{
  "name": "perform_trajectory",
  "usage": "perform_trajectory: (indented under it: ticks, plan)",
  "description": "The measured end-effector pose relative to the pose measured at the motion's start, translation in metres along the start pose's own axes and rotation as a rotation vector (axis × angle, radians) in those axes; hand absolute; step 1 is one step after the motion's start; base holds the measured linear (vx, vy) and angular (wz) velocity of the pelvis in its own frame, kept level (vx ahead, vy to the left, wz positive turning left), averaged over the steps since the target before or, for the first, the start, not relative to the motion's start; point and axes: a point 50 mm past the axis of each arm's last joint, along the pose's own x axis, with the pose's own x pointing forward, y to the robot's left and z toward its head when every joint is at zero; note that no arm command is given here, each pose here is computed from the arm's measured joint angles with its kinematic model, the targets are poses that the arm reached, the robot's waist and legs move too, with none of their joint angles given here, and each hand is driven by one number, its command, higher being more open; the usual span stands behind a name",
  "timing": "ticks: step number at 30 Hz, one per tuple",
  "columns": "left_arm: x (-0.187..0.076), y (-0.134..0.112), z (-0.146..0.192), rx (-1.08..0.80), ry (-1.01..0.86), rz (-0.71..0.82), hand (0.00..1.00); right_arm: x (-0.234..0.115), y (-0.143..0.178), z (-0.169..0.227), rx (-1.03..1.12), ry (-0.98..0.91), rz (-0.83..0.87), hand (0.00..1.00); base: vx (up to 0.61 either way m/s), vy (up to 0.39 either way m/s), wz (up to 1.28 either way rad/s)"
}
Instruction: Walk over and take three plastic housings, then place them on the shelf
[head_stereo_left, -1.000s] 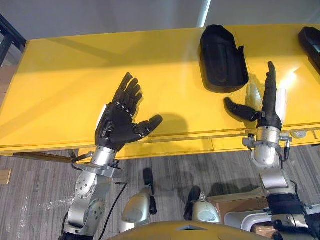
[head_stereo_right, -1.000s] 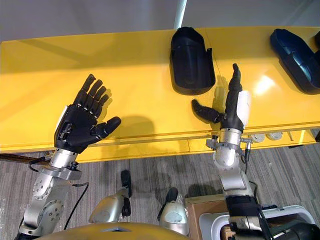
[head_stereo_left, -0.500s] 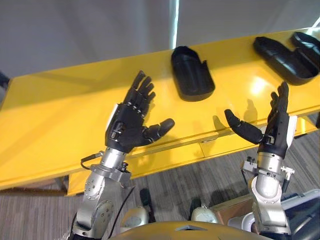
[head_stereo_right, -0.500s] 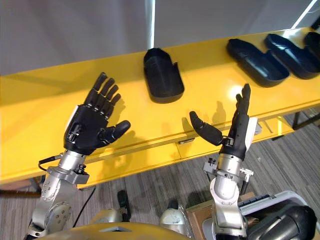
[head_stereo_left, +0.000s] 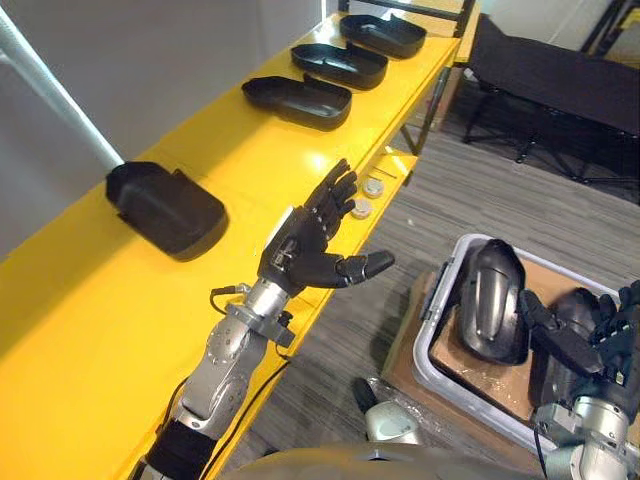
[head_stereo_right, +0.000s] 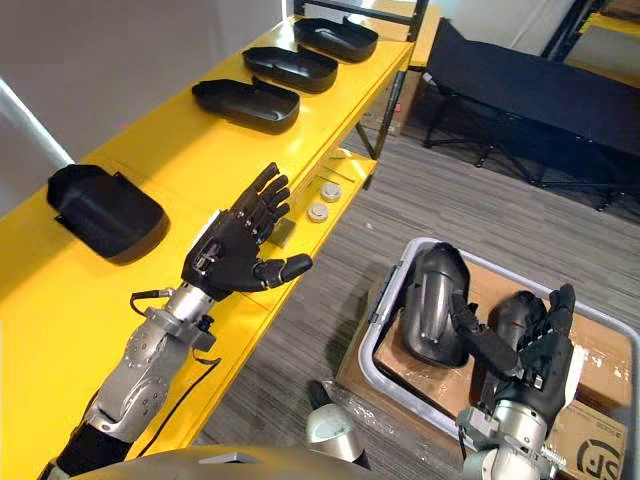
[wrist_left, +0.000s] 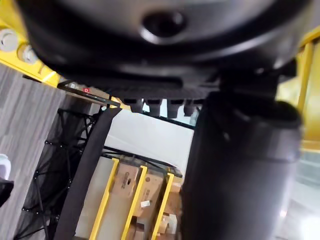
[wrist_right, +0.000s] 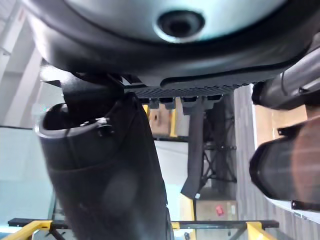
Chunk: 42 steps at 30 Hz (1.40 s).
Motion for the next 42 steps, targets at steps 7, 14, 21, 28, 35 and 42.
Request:
perform_trajectory:
  ticks: [7, 14, 21, 28, 35, 42]
  plan:
    - [0.000, -0.001, -0.002, 0.014, 0.004, 0.064, 1.00, 0.039, 0.054, 0.018, 0.071, -0.162, 0.292, 1.00, -0.06, -0.061, -0.19]
    - [-0.028, -0.005, -0.011, -0.043, 0.045, 0.130, 1.00, 0.044, 0.086, 0.007, 0.082, -0.097, 0.409, 1.00, -0.08, 0.122, 0.10]
    - [-0.022, -0.011, -0.008, -0.043, 0.018, 0.059, 1.00, 0.008, 0.075, -0.036, 0.111, 0.124, 0.298, 1.00, -0.03, 0.137, -0.23]
    - [-0.022, 0.001, -0.005, -0.022, 0.021, 0.091, 1.00, 0.011, 0.119, -0.021, 0.244, 0.037, 0.438, 1.00, -0.24, 0.079, -0.90]
    - [-0.032, 0.007, -0.021, -0.082, 0.074, 0.119, 1.00, 0.004, 0.165, -0.032, 0.187, 0.046, 0.518, 1.00, -0.16, -0.293, -0.50]
    - [-0.028, -0.020, -0.050, -0.263, 0.179, 0.114, 1.00, 0.008, 0.096, -0.058, -0.037, 0.172, 0.382, 1.00, -0.14, -0.554, -0.26]
